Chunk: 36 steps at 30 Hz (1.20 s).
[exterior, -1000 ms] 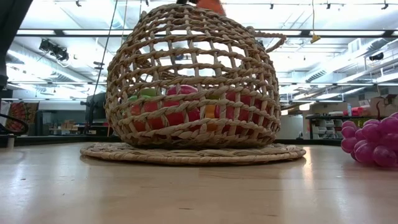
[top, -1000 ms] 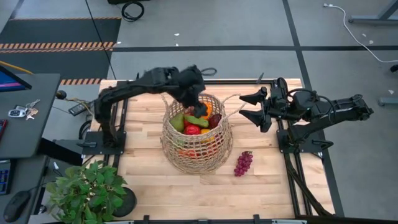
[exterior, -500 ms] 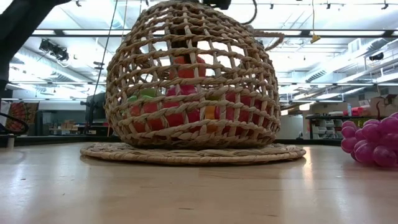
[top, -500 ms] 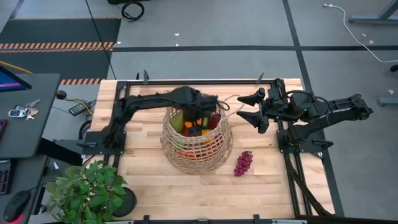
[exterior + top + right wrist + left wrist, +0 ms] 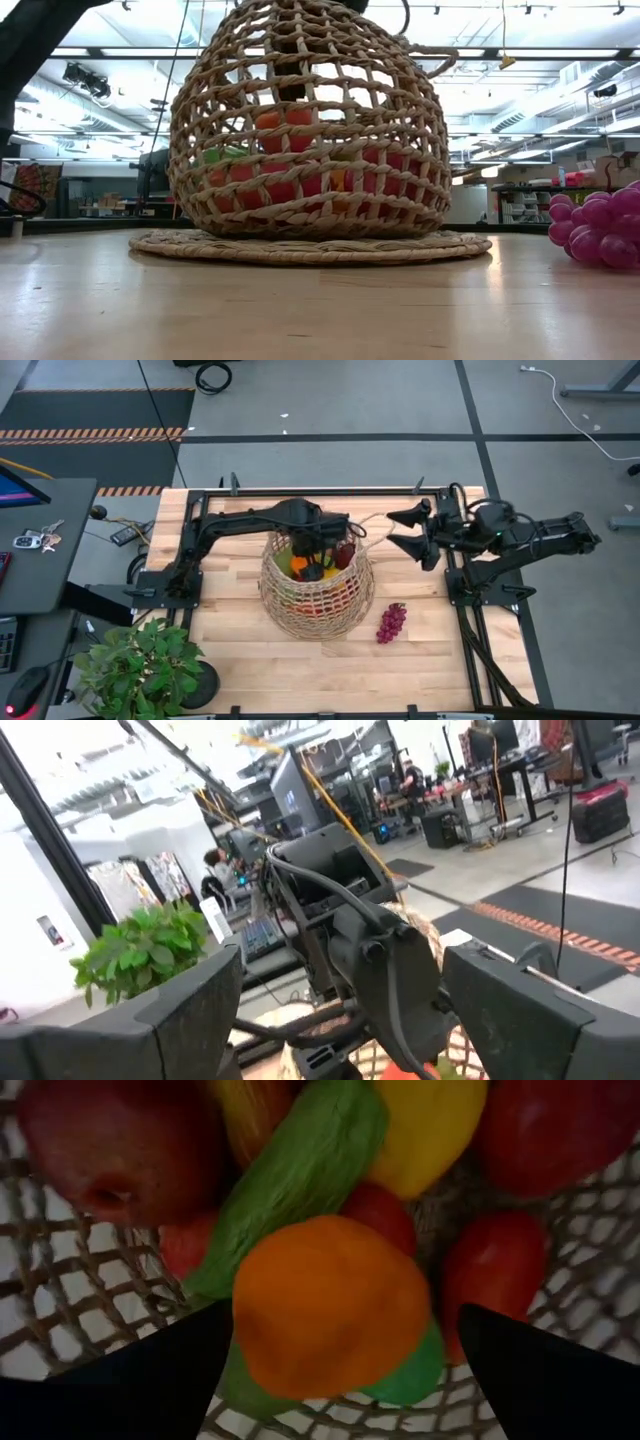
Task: Build produce basket
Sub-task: Put the orange tangerine into the basket, then put the red grapes into the basket
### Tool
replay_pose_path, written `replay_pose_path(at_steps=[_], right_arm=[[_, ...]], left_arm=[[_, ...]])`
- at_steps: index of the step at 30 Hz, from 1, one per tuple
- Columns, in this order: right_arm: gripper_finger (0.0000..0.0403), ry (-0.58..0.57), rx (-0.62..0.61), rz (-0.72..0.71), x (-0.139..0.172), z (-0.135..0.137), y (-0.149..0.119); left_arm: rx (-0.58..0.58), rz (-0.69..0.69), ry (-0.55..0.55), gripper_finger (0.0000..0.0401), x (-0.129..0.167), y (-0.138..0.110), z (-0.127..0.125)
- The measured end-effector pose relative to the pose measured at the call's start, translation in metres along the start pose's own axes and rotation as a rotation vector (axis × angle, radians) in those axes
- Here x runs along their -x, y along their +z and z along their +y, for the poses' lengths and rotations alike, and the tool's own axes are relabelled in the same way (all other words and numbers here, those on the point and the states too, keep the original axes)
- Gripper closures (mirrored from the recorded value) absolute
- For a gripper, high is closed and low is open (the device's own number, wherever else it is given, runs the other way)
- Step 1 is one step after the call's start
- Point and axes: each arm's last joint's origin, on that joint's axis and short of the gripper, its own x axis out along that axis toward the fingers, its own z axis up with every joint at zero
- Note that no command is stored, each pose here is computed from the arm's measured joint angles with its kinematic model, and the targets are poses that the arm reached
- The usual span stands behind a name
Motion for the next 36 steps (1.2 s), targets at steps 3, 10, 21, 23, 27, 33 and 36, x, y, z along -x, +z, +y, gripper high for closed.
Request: replay_pose_path(at_steps=[3,10,21,23,27,33,36], right_arm=[[0.0055,0.007,0.001,-0.034,0.009,-0.002,0.008],[0.0055,0.032,0.010,-0.116,0.042,-0.006,0.026],[0.0055,0.024,-0.097,-0.091,0.085,-0.022,0.024],[0.0055,0.039,-0.143,-0.057,0.088,-0.026,0.014],[0.0055,0.122,-0.263,0.125,0.088,-0.030,-0.012],[0.0055,0.149,-0.265,0.458,0.067,-0.021,-0.046],[0.0055,0.149,-0.209,0.560,0.058,-0.017,-0.057]], left_arm=[[0.054,-0.048,-0.016,0.0006,0.015,0.002,0.004],[0.107,-0.244,-0.020,0.0005,0.063,0.005,0.010],[0.095,-0.611,0.026,0.0012,0.140,-0.030,0.014],[0.098,-0.670,0.042,0.0013,0.154,-0.039,0.016],[0.109,-0.722,0.093,0.0014,0.175,-0.060,0.019],[0.124,-0.853,0.125,0.0014,0.207,-0.091,0.018],[0.118,-0.900,0.122,0.0014,0.214,-0.094,0.016]])
